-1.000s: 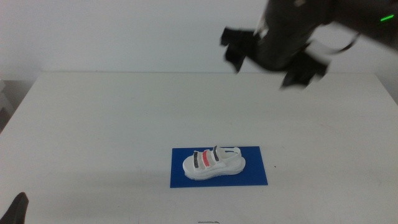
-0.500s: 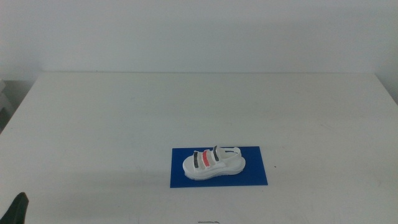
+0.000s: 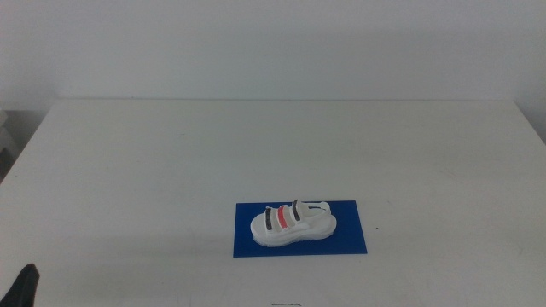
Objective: Use one arm to grab the shoe from the table and place it on the mat.
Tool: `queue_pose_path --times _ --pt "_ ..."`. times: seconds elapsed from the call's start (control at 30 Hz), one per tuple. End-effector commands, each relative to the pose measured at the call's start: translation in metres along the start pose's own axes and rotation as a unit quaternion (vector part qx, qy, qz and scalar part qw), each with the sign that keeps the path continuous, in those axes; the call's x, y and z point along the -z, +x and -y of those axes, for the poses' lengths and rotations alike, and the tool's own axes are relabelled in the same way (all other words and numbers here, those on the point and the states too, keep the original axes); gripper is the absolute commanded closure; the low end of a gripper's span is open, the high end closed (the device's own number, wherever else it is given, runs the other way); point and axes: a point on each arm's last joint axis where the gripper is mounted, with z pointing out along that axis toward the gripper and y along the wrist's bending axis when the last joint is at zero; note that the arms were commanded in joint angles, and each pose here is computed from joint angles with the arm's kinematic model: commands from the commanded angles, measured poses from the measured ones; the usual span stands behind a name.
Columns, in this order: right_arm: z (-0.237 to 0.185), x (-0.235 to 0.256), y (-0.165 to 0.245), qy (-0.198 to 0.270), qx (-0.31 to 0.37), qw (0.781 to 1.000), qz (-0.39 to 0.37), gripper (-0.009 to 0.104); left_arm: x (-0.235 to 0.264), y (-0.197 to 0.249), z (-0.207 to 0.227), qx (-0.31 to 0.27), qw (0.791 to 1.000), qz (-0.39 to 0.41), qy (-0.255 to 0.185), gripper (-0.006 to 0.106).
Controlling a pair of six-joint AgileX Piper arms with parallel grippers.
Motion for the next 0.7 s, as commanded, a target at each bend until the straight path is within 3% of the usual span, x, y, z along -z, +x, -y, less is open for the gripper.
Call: queue_pose_path --times 0.0,0.27,0.43,0.67 --pt "-0.003 -0.003 0.010 -0.002 0.025 0.998 0.062 0.011 0.002 -0.010 0.000 0.011 0.999 0.053 0.000 0.007" --pt "-0.025 -0.017 0.082 -0.048 0.074 0.979 0.183 0.011 0.002 -0.010 0.000 0.011 0.999 0.053 0.000 0.007" --pt "-0.030 -0.021 0.126 -0.015 0.184 0.955 0.234 0.011 0.002 -0.010 0.000 0.011 0.999 0.053 0.000 0.007" --pt "-0.028 0.000 0.145 0.010 0.188 0.938 0.290 0.011 0.002 -0.010 0.000 0.011 0.999 0.053 0.000 0.007"
